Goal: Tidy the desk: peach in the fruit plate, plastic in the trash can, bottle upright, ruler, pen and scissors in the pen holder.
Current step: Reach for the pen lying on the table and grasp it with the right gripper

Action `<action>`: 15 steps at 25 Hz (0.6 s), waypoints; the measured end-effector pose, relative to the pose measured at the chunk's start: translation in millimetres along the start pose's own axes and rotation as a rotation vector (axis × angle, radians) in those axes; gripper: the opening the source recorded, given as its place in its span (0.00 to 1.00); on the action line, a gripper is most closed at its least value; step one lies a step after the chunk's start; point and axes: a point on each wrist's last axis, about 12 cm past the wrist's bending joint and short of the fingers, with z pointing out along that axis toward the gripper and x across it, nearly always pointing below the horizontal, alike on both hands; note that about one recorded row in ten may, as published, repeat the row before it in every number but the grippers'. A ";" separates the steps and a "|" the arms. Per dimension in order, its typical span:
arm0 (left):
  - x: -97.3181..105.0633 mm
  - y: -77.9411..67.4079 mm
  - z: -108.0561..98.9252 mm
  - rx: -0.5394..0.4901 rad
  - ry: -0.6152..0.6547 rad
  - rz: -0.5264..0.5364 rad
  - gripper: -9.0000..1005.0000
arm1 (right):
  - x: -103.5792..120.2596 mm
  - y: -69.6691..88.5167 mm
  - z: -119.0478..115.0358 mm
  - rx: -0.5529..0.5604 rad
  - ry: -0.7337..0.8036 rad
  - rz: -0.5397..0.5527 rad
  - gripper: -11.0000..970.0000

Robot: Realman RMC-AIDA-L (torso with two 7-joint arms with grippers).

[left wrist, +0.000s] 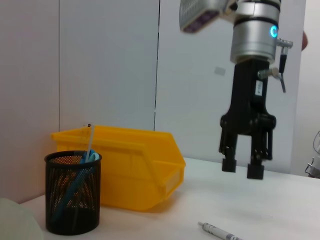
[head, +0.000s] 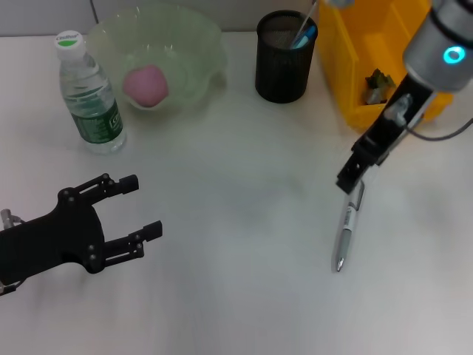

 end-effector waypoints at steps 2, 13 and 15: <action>-0.6 0.5 -0.5 -0.001 0.001 0.005 0.80 | -1.9 1.9 9.3 0.004 0.048 0.020 0.76; -0.8 0.8 -1.4 -0.004 0.001 0.023 0.80 | -3.0 1.7 45.4 0.025 0.125 0.065 0.76; -0.8 0.8 -1.4 -0.004 0.001 0.023 0.80 | -1.9 0.6 50.2 0.029 0.123 0.069 0.76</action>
